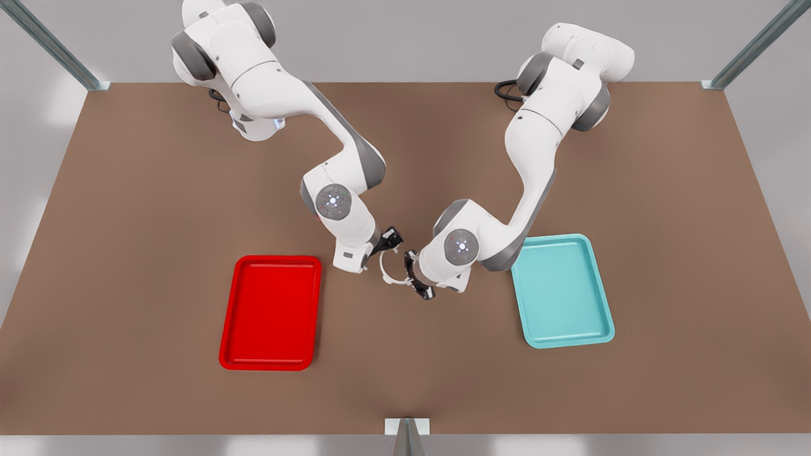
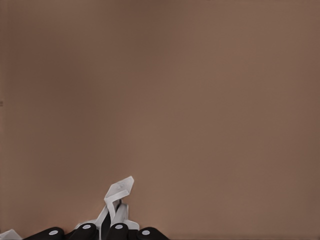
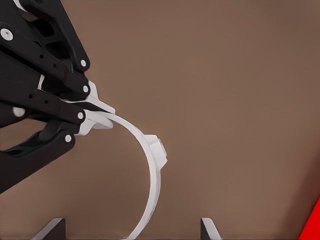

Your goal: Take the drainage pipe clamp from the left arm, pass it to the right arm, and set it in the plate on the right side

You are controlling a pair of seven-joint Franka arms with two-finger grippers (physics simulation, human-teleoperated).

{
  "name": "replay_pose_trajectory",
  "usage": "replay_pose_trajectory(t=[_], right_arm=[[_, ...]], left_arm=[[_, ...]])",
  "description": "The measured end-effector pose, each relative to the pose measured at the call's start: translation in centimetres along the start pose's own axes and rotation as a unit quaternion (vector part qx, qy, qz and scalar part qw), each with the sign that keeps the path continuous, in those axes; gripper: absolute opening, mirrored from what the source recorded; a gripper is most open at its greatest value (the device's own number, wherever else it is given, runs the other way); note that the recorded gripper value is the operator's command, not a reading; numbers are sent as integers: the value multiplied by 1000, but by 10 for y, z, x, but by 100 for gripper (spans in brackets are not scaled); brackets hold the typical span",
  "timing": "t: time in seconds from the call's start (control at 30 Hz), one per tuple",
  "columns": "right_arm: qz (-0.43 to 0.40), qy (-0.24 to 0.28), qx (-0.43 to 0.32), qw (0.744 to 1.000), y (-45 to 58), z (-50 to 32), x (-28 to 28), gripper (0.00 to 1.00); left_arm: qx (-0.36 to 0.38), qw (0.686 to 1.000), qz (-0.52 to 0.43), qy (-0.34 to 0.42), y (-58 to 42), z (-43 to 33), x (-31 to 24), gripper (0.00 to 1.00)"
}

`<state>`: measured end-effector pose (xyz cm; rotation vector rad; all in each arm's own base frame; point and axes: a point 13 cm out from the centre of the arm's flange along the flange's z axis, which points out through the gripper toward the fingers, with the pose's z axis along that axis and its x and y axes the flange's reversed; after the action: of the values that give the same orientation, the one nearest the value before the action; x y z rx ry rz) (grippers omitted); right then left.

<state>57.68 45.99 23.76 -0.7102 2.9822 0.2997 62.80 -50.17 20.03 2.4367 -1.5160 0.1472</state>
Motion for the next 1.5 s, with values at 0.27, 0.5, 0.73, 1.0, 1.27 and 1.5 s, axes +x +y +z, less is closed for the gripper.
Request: replay_pose_trajectory(t=[0.27,0.5,0.73,1.0,1.27,1.5], right_arm=[[10,14,5,1000,-9,23,5,100],[13,22,9,1000,-12,43,5,99],[13,21,6,1000,-12,43,4,26],[16,18,6,1000,-16,40,1,21],[16,15,4,1000,-17,37,-2,21],[110,28,20,993,-162,47,1,21]], left_arm=[[1,1000,-13,3,3,0,3,21],[0,1000,-19,3,8,2,6,21],[0,1000,-23,2,11,5,6,21],[2,1000,-28,1,8,2,5,100],[-13,999,-37,-6,-8,-84,-18,100],[-10,998,-14,-65,-164,-229,-210,100]])
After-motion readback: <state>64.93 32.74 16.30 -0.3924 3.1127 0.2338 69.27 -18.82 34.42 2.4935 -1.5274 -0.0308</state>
